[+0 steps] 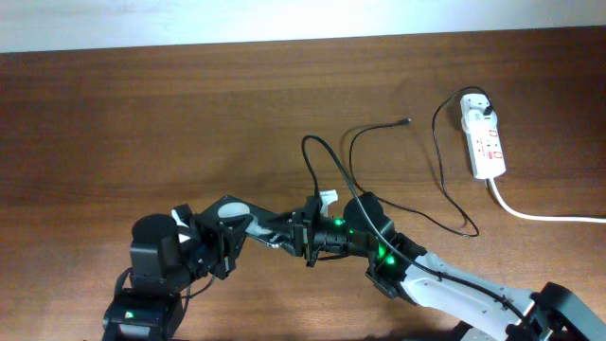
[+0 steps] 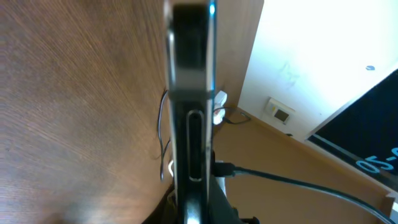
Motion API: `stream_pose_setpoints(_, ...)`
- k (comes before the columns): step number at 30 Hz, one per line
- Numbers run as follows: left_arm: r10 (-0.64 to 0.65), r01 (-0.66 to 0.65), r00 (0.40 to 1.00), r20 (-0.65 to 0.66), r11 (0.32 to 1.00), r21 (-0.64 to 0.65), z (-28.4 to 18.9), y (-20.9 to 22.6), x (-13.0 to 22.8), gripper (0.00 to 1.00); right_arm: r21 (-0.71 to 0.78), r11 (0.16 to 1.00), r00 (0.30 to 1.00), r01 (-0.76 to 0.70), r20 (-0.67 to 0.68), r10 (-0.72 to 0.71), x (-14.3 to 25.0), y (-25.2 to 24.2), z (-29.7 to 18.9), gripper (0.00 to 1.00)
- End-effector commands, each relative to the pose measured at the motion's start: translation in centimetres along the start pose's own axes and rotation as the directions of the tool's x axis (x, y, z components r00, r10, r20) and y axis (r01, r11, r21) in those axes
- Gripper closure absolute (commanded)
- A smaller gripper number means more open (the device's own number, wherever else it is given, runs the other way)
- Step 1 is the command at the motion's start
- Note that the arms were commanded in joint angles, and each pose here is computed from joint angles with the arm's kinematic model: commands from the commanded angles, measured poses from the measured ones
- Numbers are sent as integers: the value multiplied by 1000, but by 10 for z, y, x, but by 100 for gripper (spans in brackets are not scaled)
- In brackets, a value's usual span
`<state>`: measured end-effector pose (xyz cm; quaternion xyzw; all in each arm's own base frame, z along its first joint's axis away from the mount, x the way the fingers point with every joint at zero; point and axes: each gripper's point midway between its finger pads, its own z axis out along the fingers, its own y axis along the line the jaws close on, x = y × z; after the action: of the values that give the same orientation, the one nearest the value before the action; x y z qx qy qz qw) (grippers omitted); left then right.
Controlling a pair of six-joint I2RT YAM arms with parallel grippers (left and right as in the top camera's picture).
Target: Plug charger to phone and switch on socket
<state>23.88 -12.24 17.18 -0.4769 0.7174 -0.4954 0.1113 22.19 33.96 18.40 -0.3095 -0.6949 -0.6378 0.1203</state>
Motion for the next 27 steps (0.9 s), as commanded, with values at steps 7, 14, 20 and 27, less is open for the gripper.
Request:
stream_pose_setpoints(7,207,-201,975,78,977,-75,49,5,-46,100,138,990,975,6,217,-36,-42,-35,-9,59)
stream_pose_setpoints(14,348,-383,911,-222,913,-140,82,48,-17,100,519,760,728,392,330,-601,-162,-49,-104,67)
stream_pose_setpoints(20,483,-497,859,-170,866,-50,96,24,-5,100,691,567,417,448,400,-816,-222,40,-183,65)
stream_pose_setpoints(27,497,-507,854,-155,861,-33,96,18,-6,100,874,464,381,143,384,-841,-265,112,-218,51)
